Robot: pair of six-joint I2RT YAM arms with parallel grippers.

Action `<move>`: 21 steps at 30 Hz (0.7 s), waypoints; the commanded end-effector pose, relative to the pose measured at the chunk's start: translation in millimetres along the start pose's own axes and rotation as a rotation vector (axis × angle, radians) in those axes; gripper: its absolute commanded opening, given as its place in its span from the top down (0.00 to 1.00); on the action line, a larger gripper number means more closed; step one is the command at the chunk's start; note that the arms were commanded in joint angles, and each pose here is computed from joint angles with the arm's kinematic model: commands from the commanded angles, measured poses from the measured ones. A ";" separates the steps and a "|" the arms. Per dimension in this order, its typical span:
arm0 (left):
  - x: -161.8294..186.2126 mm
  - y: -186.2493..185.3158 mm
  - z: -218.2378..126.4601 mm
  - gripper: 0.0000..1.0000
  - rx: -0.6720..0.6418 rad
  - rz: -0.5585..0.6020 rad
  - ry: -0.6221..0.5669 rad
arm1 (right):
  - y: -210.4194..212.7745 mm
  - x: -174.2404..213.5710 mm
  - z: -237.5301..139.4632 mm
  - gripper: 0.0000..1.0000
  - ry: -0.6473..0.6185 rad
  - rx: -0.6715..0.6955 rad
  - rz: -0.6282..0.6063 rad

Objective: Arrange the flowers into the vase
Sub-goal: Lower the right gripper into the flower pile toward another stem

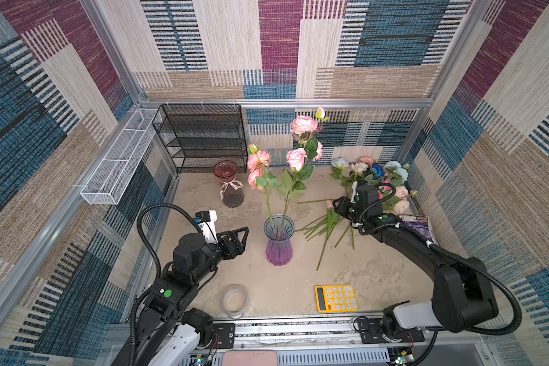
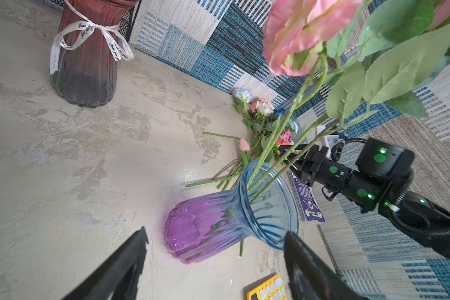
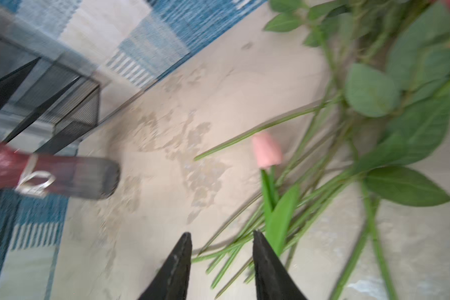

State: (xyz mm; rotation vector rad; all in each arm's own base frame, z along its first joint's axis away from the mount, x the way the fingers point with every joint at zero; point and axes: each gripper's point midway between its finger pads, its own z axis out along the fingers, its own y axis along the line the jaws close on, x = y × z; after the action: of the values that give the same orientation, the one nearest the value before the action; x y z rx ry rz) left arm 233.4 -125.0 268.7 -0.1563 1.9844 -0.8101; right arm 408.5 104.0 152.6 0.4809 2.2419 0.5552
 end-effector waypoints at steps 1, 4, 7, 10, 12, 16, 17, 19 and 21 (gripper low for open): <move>-0.8 -3.2 1.3 0.16 0.025 0.000 -0.008 | -43.4 -4.0 8.9 0.61 -0.009 0.138 0.073; 2.9 -1.5 3.3 0.16 0.025 -0.003 -0.001 | -72.1 0.7 17.9 0.61 0.011 0.207 0.069; 4.0 -0.4 4.4 0.16 0.024 0.002 0.000 | -77.6 -5.5 28.2 0.63 0.004 0.229 -0.024; 3.9 -1.2 5.4 0.16 0.028 0.008 0.002 | -68.1 -22.1 31.8 0.64 -0.032 0.208 -0.084; 3.7 -0.7 5.7 0.16 0.025 0.009 0.001 | -61.2 -31.6 36.8 0.64 -0.032 0.203 -0.085; 5.4 0.8 7.7 0.16 0.022 0.010 0.005 | -59.7 -39.0 59.0 0.65 -0.004 0.224 -0.020; 5.5 0.7 7.7 0.16 0.023 0.011 0.004 | -61.1 -38.2 65.8 0.65 0.003 0.229 0.012; 5.9 1.2 9.0 0.16 0.021 0.010 0.006 | -61.0 -39.8 77.9 0.65 0.000 0.223 0.073; 5.6 1.0 9.3 0.16 0.021 0.013 0.008 | -58.7 -41.2 89.7 0.65 -0.004 0.206 0.139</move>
State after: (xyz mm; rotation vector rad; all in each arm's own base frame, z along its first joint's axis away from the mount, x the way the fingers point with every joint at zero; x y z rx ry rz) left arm 235.3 -129.2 253.2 -0.1483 2.0154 -0.8172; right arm 481.3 51.7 92.1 0.6304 2.3238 0.3201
